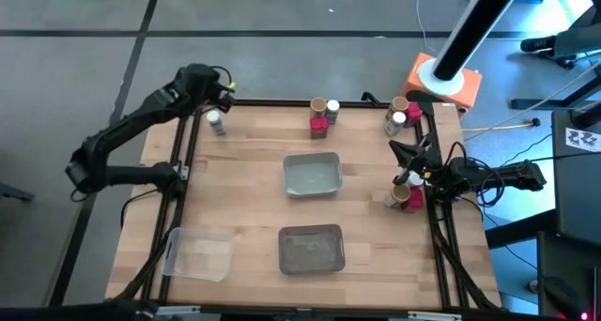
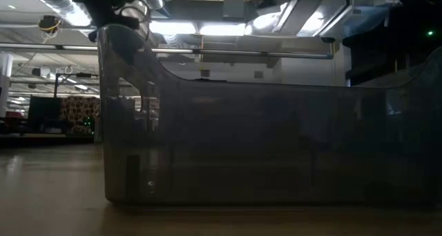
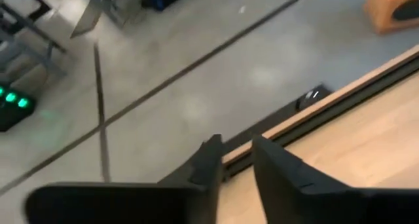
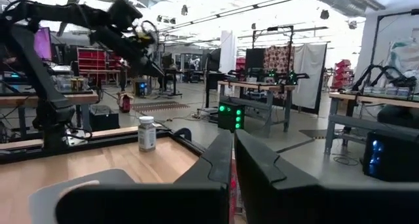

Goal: Sort spices by type
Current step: Put the top left white seasoning bottle into the gray bin

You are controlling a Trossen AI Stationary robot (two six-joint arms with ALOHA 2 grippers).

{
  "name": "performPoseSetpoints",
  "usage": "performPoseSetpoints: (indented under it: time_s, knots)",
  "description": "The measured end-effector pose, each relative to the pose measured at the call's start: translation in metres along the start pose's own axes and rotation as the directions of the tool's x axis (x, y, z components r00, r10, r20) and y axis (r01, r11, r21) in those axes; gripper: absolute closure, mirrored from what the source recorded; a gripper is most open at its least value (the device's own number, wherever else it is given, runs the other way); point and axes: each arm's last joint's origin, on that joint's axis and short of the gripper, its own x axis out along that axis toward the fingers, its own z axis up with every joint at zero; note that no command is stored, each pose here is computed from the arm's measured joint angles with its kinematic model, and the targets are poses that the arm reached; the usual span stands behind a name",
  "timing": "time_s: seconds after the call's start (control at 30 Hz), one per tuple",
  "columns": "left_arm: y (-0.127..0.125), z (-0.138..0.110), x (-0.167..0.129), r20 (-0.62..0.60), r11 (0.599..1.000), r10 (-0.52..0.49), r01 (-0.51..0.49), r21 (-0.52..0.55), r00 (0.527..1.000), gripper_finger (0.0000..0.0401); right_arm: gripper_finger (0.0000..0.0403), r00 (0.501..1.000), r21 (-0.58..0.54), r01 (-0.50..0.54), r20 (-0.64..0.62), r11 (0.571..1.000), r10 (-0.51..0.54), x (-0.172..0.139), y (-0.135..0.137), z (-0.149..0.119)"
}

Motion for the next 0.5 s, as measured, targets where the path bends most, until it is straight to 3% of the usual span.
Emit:
performPoseSetpoints:
  time_s: [0.17, 0.3, 0.5]
  knots:
    - [0.009, 0.008, 0.016, -0.164, 1.000, 0.000, 0.001, 0.008, 0.986, 0.0239, 0.0382, 0.998, -0.004, -0.064, -0.011, 0.998, 0.064, 0.000, 0.002, -0.002]
    - [0.014, 0.012, 0.028, -0.299, 0.997, -0.079, 0.070, -0.042, 0.951, 0.0188, 0.0382, 0.998, -0.001, -0.066, -0.012, 0.998, 0.066, 0.000, 0.002, -0.002]
    - [0.008, 0.006, 0.047, -0.410, 0.995, -0.090, 0.104, 0.010, 0.908, 0.0151, 0.0382, 0.993, -0.012, -0.114, -0.026, 0.993, 0.114, 0.000, 0.004, -0.005]
